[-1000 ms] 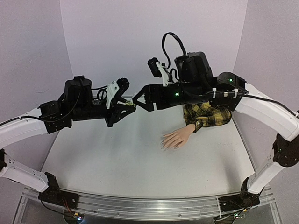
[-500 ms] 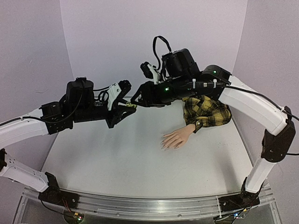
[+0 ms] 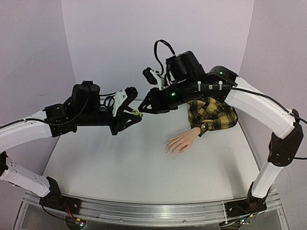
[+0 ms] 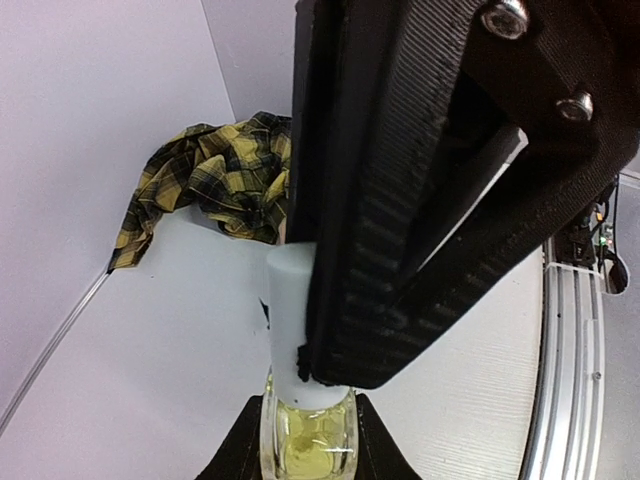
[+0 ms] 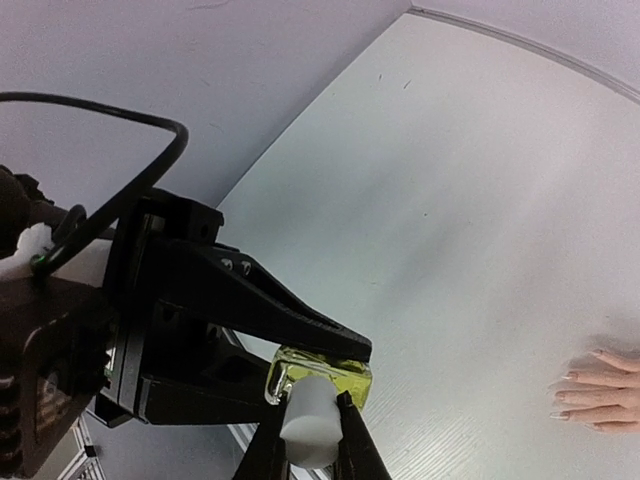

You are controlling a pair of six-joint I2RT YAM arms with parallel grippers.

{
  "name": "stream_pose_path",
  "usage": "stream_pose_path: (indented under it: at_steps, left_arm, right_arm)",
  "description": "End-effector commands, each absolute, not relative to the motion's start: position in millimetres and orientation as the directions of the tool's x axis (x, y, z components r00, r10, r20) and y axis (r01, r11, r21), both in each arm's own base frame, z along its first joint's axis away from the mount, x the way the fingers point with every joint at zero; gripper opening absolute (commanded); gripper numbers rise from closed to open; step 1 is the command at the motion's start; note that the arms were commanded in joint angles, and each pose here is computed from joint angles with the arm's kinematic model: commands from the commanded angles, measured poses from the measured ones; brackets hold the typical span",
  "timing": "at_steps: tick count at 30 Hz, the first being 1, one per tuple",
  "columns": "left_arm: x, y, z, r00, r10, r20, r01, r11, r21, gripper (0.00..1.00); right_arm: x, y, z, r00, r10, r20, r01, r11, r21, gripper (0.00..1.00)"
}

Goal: Paint the nails

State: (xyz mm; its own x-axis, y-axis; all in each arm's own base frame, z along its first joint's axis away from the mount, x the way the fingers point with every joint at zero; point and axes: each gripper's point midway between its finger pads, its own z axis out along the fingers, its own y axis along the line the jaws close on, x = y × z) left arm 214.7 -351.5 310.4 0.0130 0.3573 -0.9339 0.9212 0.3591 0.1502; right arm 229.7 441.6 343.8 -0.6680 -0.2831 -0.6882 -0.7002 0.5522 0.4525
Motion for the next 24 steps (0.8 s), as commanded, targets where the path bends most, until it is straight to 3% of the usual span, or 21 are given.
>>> stream_pose_path:
  at_steps: [1,4,7,9,11,16,24]
  left_arm:
    - [172.2,-360.1,359.7,0.069,0.232,-0.970,0.982,0.153,0.107,0.00]
    - [133.6,-358.5,370.1,0.029,0.200,-0.979,0.997,-0.082,0.013,0.00]
    - [84.9,-348.0,384.2,-0.047,0.192,-0.980,0.904,-0.409,-0.123,0.00]
    - [73.5,-344.6,389.0,-0.082,0.209,-0.974,0.851,-0.493,-0.178,0.00]
    - [73.9,-345.9,391.7,-0.088,0.213,-0.973,0.845,-0.501,-0.186,0.00]
    - [86.4,-351.4,389.9,-0.067,0.205,-0.976,0.891,-0.428,-0.151,0.00]
    - [124.7,-362.8,384.1,-0.045,0.203,-0.978,0.975,-0.205,-0.087,0.00]
  right_arm:
    - [195.1,450.0,364.1,-0.537,-0.376,-0.755,-0.839,0.324,0.436,0.00]
    - [167.5,442.1,368.4,-0.429,-0.435,-0.792,-0.902,0.165,0.398,0.00]
    - [133.7,431.9,378.7,-0.287,-0.451,-0.845,-0.937,-0.050,0.346,0.00]
    - [120.0,426.6,385.4,-0.238,-0.438,-0.867,-0.936,-0.137,0.325,0.00]
    - [114.0,423.3,389.8,-0.216,-0.428,-0.877,-0.934,-0.171,0.313,0.00]
    - [125.1,419.7,385.9,-0.201,-0.429,-0.881,-0.959,-0.096,0.266,0.00]
    - [143.1,421.5,390.5,-0.273,-0.407,-0.872,-0.960,0.051,0.276,0.01]
